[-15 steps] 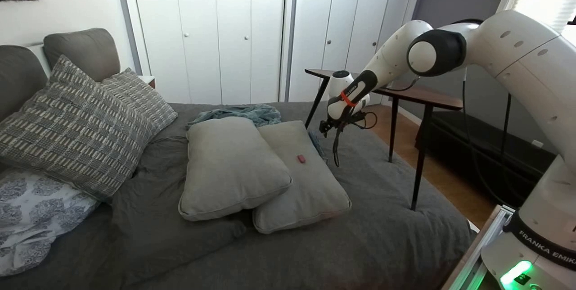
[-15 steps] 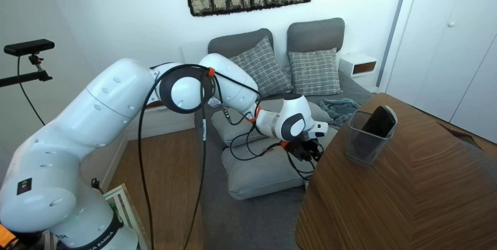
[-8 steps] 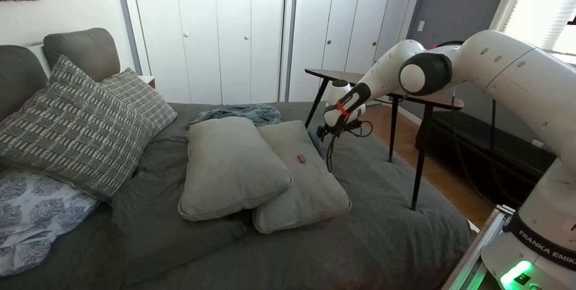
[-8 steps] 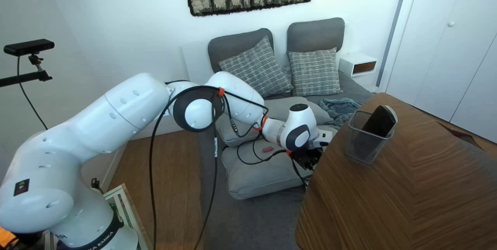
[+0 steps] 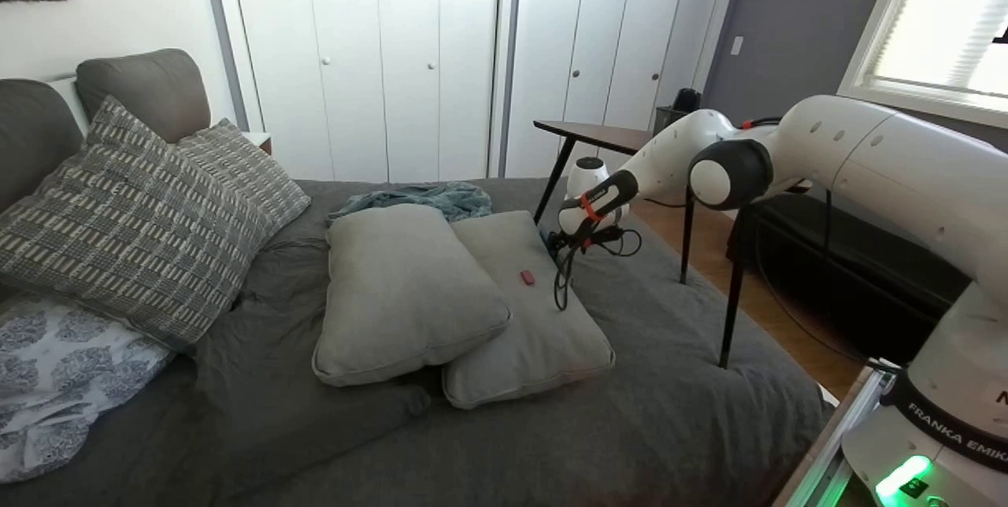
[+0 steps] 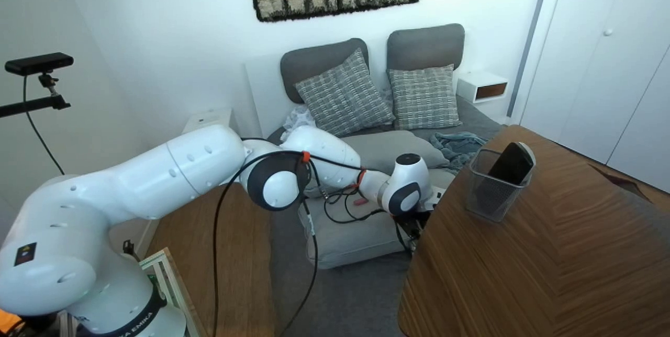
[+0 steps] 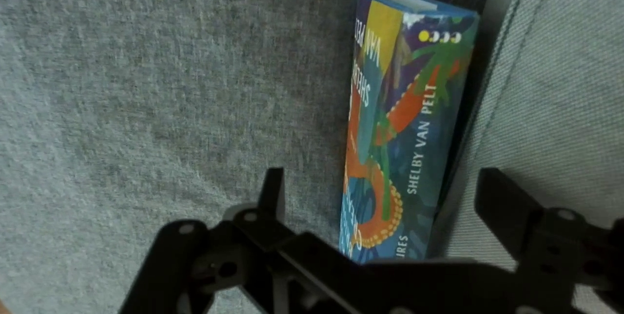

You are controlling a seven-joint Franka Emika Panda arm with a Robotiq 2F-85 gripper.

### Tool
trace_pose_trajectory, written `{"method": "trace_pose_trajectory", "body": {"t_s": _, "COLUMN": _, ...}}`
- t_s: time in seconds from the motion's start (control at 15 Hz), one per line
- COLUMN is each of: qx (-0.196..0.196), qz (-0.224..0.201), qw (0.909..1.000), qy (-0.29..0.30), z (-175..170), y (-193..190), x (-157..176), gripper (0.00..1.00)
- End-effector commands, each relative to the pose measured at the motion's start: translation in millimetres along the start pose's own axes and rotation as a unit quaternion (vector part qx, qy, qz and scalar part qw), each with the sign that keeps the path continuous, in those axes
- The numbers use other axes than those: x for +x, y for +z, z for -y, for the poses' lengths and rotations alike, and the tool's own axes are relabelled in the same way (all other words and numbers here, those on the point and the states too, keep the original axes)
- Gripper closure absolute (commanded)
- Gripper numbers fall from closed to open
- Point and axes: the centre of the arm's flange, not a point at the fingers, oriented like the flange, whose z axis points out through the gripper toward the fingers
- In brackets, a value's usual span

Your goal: Pick up the book on the bed and put it on the three legged table top

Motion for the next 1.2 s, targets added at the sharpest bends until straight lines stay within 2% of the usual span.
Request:
{"method": "trace_pose_trajectory", "body": {"t_s": 0.0, "qx": -0.009, "qz": -0.001, "qw": 0.9998, "qy": 0.018, "z": 4, "y": 39, "x": 31, "gripper": 0.06}}
{"method": "trace_pose_trajectory", "body": {"t_s": 0.13, "qx": -0.011, "qz": -0.002, "qw": 0.9995, "qy": 0.028, "z": 1, "y": 49, "x": 32, "gripper": 0.10}}
{"method": "trace_pose_trajectory", "body": {"t_s": 0.2, "qx": -0.010, "qz": -0.003, "qw": 0.9993, "qy": 0.036, "z": -1, "y": 52, "x": 33, "gripper": 0.09}}
{"method": "trace_pose_trajectory", "body": {"t_s": 0.27, "qx": -0.011, "qz": -0.004, "qw": 0.9990, "qy": 0.044, "z": -2, "y": 56, "x": 35, "gripper": 0.18}}
{"method": "trace_pose_trajectory", "body": {"t_s": 0.33, "qx": -0.011, "qz": -0.005, "qw": 0.9987, "qy": 0.049, "z": -5, "y": 56, "x": 36, "gripper": 0.35}}
{"method": "trace_pose_trajectory", "body": {"t_s": 0.4, "qx": -0.013, "qz": -0.006, "qw": 0.9985, "qy": 0.053, "z": -8, "y": 55, "x": 37, "gripper": 0.36}}
{"method": "trace_pose_trajectory", "body": {"t_s": 0.8, "qx": -0.013, "qz": -0.004, "qw": 0.9982, "qy": 0.059, "z": -9, "y": 59, "x": 35, "gripper": 0.81}}
{"method": "trace_pose_trajectory", "body": {"t_s": 1.0, "qx": -0.011, "qz": -0.002, "qw": 0.9981, "qy": 0.061, "z": -9, "y": 60, "x": 33, "gripper": 0.99}}
{"method": "trace_pose_trajectory", "body": {"t_s": 1.13, "qx": -0.006, "qz": -0.001, "qw": 0.9983, "qy": 0.059, "z": -7, "y": 59, "x": 34, "gripper": 1.00}}
